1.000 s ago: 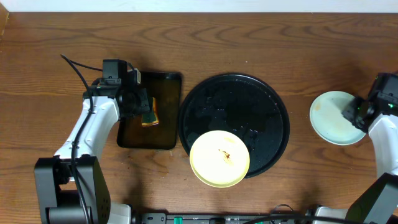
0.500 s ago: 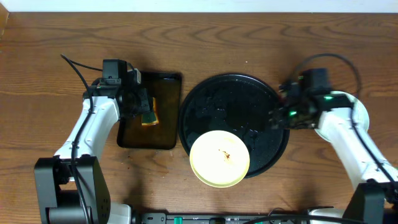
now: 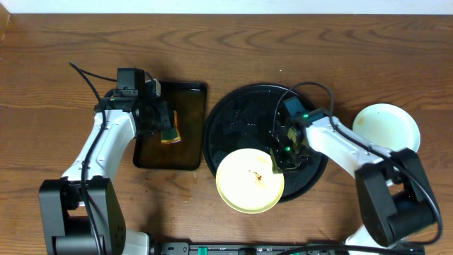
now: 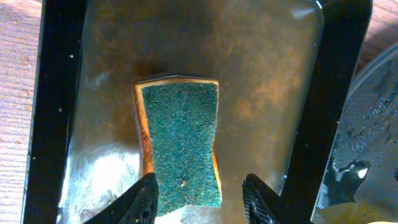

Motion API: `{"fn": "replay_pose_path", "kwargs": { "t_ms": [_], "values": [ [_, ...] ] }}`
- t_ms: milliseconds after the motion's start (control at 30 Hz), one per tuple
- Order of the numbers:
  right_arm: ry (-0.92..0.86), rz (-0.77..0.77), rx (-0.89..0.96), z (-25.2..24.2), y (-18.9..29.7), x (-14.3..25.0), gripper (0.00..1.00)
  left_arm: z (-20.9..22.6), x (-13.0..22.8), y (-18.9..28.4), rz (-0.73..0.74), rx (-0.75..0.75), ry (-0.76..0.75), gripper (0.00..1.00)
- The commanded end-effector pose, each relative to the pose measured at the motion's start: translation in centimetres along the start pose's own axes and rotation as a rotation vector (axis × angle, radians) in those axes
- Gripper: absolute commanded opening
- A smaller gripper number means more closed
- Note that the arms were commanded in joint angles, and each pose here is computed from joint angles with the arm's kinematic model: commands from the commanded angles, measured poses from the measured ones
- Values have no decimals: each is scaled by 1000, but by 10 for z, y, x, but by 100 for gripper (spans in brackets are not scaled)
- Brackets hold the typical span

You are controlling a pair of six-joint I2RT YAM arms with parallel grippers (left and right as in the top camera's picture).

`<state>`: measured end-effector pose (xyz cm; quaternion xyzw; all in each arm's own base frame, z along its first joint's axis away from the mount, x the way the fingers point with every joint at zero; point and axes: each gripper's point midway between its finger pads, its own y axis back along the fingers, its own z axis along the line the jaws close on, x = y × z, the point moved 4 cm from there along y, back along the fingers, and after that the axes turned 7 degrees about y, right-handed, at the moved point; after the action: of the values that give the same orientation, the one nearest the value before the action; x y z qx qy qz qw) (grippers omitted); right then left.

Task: Clean dirty plates on tray and stack at the side
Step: 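Move the right gripper to the yellow plate rim and grasp it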

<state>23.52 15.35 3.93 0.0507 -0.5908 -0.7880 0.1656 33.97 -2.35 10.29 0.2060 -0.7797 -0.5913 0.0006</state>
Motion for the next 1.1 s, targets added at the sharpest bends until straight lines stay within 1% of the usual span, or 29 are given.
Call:
{"fn": "replay_pose_path", "kwargs": {
  "t_ms": [0, 67, 233, 400, 500, 633, 767, 900, 933, 967, 1000, 1033, 1067],
  "values": [
    [-48, -6, 44, -5, -6, -6, 11, 2, 4, -3, 15, -14, -4, 46],
    [-44, -48, 52, -6, -5, -15, 1, 2, 4, -3, 15, -14, -4, 45],
    [-61, -183, 67, -7, 2, -40, 1, 2, 4, -3, 16, -14, -3, 45],
    [-130, -305, 172, -21, 13, -59, 1, 3, 4, -5, 22, -16, -1, 44],
    [-157, -334, 228, -28, 16, -62, 1, 5, 8, -10, 41, -22, 9, 45],
    [-163, -368, 267, -33, 19, -68, 1, 8, 16, -25, 85, -56, 2, 48],
    [-161, -374, 267, -33, 19, -69, 1, 16, 23, -43, 119, -148, -18, 49],
    [-161, -370, 265, -33, 19, -68, 1, 13, 27, -60, 148, -152, -35, 48],
    [-161, -368, 265, -33, 19, -68, 1, 13, 28, -63, 152, -152, -37, 44],
    [-162, -365, 265, -33, 18, -67, 1, 13, 29, -66, 155, -153, -33, 35],
    [-162, -362, 266, -33, 18, -66, 1, 13, 28, -67, 154, -153, -30, 24],
    [-163, -359, 267, -33, 18, -66, 1, 13, 28, -68, 151, -152, -27, 9],
    [-164, -355, 268, -33, 18, -65, 1, 12, 27, -67, 147, -152, -20, 8]
  ]
}}
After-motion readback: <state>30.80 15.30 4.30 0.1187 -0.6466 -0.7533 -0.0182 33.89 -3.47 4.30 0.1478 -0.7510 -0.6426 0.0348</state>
